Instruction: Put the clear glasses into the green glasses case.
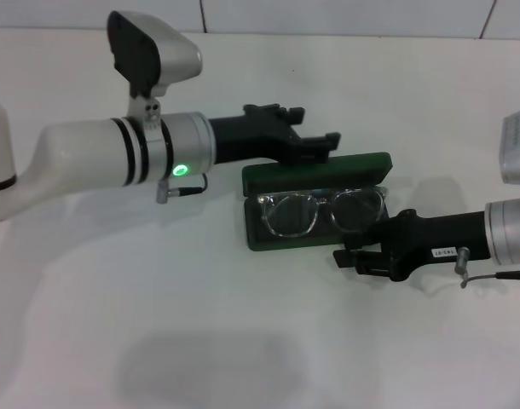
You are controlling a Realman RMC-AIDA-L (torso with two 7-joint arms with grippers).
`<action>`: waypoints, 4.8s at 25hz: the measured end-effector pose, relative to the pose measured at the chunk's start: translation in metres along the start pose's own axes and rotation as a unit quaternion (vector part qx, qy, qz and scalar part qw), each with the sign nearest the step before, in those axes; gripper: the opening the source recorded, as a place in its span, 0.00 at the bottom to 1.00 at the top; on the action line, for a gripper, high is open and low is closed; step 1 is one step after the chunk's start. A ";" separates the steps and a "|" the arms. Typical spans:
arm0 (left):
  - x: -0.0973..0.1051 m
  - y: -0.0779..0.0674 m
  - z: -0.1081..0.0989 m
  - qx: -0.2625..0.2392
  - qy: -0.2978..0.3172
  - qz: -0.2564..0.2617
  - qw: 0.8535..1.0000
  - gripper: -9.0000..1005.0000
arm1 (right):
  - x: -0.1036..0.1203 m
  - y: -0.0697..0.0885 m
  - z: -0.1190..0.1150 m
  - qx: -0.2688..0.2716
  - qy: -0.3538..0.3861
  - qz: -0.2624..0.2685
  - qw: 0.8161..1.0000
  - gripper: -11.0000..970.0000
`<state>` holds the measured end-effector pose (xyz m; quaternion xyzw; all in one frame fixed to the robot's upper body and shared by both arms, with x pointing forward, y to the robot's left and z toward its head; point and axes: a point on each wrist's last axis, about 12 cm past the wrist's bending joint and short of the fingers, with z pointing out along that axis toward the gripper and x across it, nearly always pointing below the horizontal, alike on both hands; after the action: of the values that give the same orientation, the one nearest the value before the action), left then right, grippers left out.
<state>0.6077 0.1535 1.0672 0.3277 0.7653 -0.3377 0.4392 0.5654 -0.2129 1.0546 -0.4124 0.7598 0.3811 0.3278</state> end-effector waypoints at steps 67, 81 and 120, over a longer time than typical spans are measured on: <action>0.003 -0.022 -0.004 0.064 -0.019 0.023 0.998 0.78 | -0.020 0.004 0.031 0.000 0.021 -0.012 1.000 0.34; -0.006 -0.005 0.005 -0.013 -0.002 0.040 0.999 0.77 | -0.019 0.005 0.032 -0.004 0.021 -0.013 1.000 0.34; 0.034 -0.011 -0.139 0.096 -0.196 0.098 0.971 0.77 | -0.030 0.028 -0.049 -0.052 -0.153 -0.194 0.968 0.40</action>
<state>0.5228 0.2663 1.0926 0.3694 0.5924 -0.4221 0.5783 0.5452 -0.2331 1.1124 -0.5048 0.5851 0.4083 0.4860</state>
